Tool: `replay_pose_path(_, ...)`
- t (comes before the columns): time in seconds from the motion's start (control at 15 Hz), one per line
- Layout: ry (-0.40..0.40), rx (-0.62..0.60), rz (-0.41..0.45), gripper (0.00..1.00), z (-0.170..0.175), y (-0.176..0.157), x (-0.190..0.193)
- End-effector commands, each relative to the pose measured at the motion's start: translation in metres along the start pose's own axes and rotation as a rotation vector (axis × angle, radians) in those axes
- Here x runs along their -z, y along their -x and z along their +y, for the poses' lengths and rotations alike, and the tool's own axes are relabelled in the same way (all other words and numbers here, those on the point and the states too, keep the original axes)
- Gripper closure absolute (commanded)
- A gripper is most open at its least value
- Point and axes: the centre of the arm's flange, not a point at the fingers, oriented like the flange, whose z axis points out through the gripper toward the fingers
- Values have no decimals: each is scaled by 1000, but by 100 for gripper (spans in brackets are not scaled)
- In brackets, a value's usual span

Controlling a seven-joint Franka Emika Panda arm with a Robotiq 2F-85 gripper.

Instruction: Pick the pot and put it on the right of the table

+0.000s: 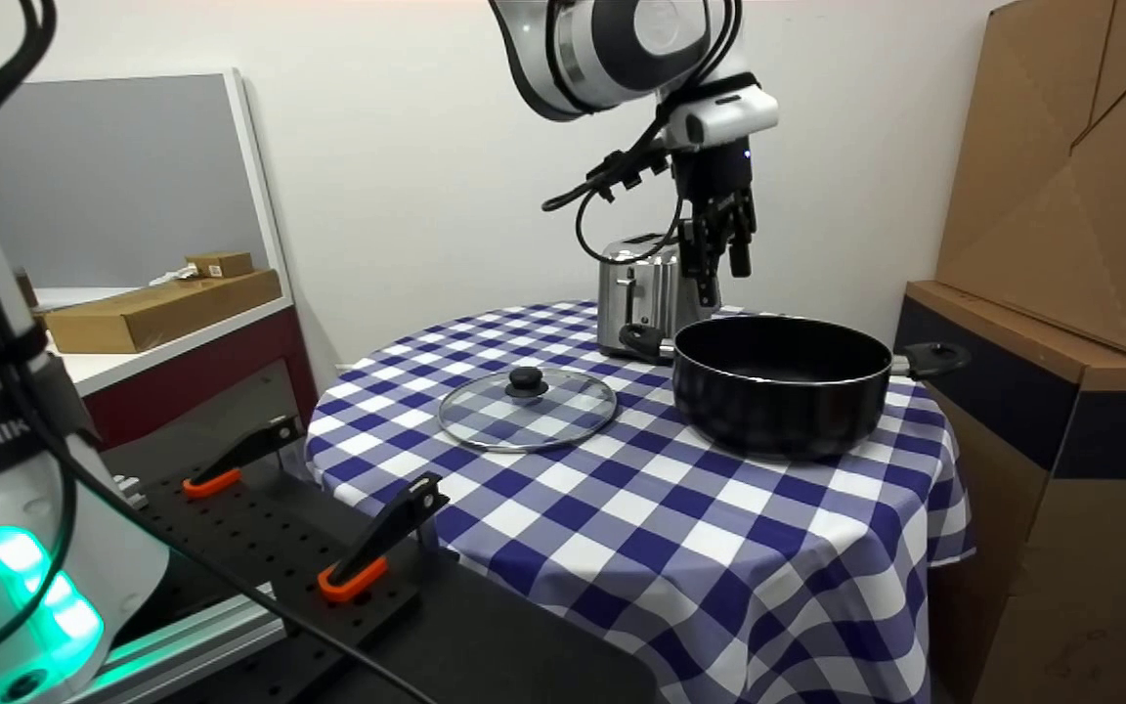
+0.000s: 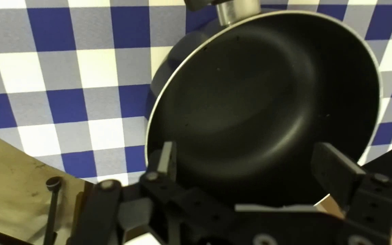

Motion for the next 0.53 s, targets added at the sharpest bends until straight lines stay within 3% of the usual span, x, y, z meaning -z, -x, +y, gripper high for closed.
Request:
replay_pose_path(0.0,-29,198,-24,0,-4,50,54)
replay_pose_path(0.47,-81,550,-172,0,-15,186,115)
